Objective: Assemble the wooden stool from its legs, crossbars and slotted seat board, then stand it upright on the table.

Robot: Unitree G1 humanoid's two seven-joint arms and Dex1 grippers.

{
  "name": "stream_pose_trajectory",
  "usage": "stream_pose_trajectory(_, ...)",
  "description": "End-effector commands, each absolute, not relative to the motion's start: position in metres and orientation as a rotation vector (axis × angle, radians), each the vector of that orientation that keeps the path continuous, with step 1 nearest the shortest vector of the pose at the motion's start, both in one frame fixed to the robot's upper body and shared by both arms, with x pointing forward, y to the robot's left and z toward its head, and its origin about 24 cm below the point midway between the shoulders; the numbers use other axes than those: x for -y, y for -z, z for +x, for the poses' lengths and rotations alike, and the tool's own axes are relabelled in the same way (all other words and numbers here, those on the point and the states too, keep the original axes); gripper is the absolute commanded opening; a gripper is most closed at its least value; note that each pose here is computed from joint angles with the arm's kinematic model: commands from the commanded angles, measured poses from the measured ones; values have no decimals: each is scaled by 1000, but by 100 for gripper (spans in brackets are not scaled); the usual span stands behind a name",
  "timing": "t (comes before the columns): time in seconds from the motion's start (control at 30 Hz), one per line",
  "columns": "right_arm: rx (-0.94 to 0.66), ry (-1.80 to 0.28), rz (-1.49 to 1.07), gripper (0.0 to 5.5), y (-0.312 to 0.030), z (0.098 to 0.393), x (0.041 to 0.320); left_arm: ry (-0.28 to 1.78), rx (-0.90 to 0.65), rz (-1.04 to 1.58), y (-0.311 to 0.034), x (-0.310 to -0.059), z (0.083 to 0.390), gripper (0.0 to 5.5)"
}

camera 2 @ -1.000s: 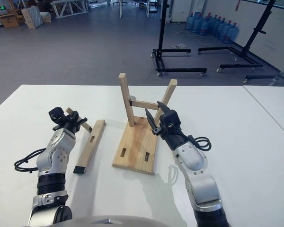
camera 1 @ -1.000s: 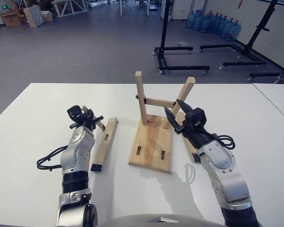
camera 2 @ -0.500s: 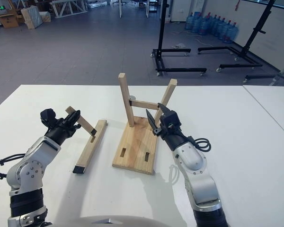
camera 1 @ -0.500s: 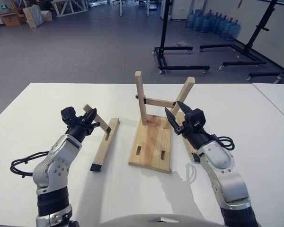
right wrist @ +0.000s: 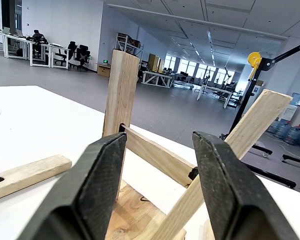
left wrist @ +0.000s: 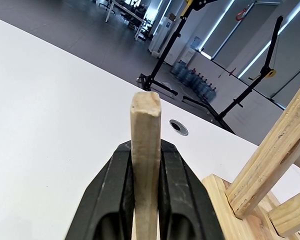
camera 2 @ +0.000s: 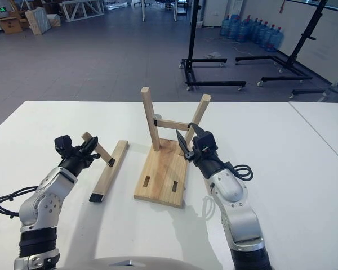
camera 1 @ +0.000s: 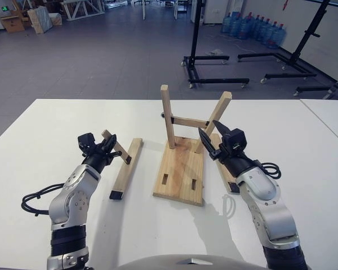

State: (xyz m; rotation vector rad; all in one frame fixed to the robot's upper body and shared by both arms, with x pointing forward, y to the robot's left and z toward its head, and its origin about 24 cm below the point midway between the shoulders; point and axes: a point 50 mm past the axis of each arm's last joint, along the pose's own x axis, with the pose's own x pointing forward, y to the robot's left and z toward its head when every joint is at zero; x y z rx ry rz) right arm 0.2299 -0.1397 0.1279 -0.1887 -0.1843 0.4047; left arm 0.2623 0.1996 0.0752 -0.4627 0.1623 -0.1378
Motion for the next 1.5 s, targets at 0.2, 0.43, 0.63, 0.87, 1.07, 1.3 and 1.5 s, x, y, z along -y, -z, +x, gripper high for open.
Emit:
stream_pose_trajectory(0.2,184,-429,-186,242,-129,230,135,177,-182,-215,-51,-193,253,39)
stream_pose_trajectory(0.43,184,-433,-192,242,-130,230,134,238,-222,-84,-26,-185,231,39)
stream_pose_trajectory(0.63,198,-430,-203,242,-131,230,134,212,-285,-77,-3,-180,212,39)
stream_pose_trajectory(0.87,200,-447,-201,246,-131,230,130,130,-88,71,-48,-190,238,75)
stream_pose_trajectory(1.07,203,-441,-195,246,-130,229,128,94,88,100,-93,-184,254,159)
stream_pose_trajectory(1.3,201,-435,-190,246,-129,229,127,29,339,51,-180,-187,277,175)
stream_pose_trajectory(1.5,203,-447,-179,246,-129,229,121,107,312,-31,-194,-184,296,175)
